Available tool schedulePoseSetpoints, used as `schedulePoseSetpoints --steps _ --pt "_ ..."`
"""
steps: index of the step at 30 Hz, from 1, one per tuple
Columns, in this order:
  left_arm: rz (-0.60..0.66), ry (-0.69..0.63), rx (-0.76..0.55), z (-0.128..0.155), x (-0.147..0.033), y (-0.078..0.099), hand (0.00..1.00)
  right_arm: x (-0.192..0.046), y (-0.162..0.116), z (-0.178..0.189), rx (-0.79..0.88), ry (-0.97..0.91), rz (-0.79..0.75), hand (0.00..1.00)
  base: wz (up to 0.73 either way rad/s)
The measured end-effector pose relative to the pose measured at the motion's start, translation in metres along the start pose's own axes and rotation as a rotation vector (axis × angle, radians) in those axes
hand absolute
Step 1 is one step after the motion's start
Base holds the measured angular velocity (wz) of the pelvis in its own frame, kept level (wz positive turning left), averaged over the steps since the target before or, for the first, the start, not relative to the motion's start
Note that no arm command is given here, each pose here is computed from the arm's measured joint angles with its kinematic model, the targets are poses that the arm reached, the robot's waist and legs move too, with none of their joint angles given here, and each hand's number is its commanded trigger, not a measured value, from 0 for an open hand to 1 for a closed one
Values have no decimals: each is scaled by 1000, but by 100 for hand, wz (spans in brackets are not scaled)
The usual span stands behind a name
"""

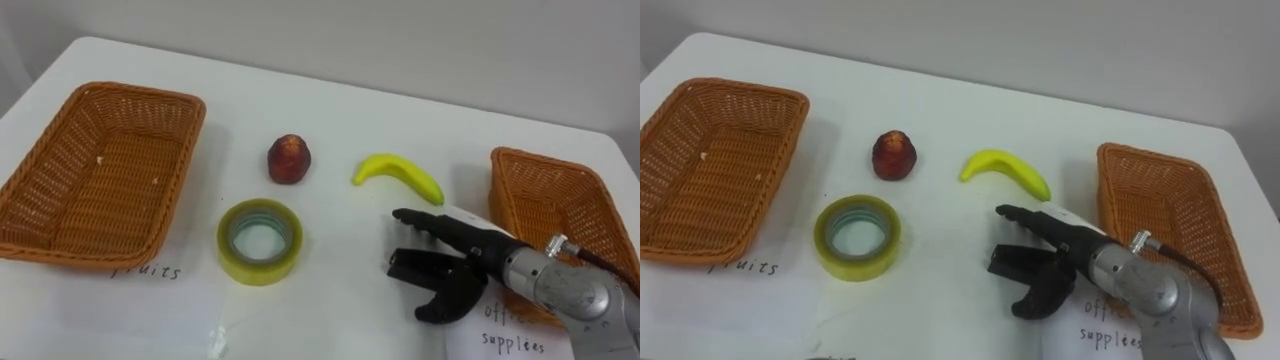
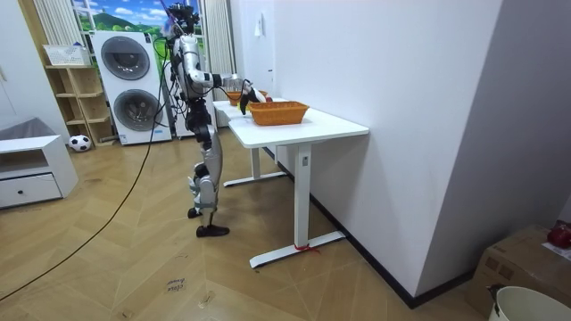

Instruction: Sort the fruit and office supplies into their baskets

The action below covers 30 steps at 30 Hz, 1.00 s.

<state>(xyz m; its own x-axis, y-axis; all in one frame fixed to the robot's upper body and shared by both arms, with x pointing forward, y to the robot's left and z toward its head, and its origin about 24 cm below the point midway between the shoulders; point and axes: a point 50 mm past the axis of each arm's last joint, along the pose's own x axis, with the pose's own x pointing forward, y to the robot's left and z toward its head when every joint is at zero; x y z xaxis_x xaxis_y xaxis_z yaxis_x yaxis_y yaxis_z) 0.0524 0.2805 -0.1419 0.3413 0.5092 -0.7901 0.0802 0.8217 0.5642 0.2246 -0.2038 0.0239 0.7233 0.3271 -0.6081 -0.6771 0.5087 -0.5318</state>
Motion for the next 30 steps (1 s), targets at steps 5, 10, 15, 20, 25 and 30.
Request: schedulePoseSetpoints --steps 5,10,15,20,25,30 --pt "-2 0 -1 0 0 -1 0 -1 1 3 -59 20 -9 0 0" --pt "0 -5 -4 3 0 -1 0 -1 2 6 -99 31 -15 0 0" --pt "-1 -6 -6 3 0 -2 0 0 3 8 -117 41 -19 0 0" --pt "-2 -3 -8 3 0 -2 0 -2 6 10 -140 52 -28 0 0" --pt "-2 -5 -8 3 0 -2 0 -1 7 10 -142 53 -28 0 0" --pt "-4 -10 -11 5 0 -3 0 -1 7 10 -151 70 -35 21 0"
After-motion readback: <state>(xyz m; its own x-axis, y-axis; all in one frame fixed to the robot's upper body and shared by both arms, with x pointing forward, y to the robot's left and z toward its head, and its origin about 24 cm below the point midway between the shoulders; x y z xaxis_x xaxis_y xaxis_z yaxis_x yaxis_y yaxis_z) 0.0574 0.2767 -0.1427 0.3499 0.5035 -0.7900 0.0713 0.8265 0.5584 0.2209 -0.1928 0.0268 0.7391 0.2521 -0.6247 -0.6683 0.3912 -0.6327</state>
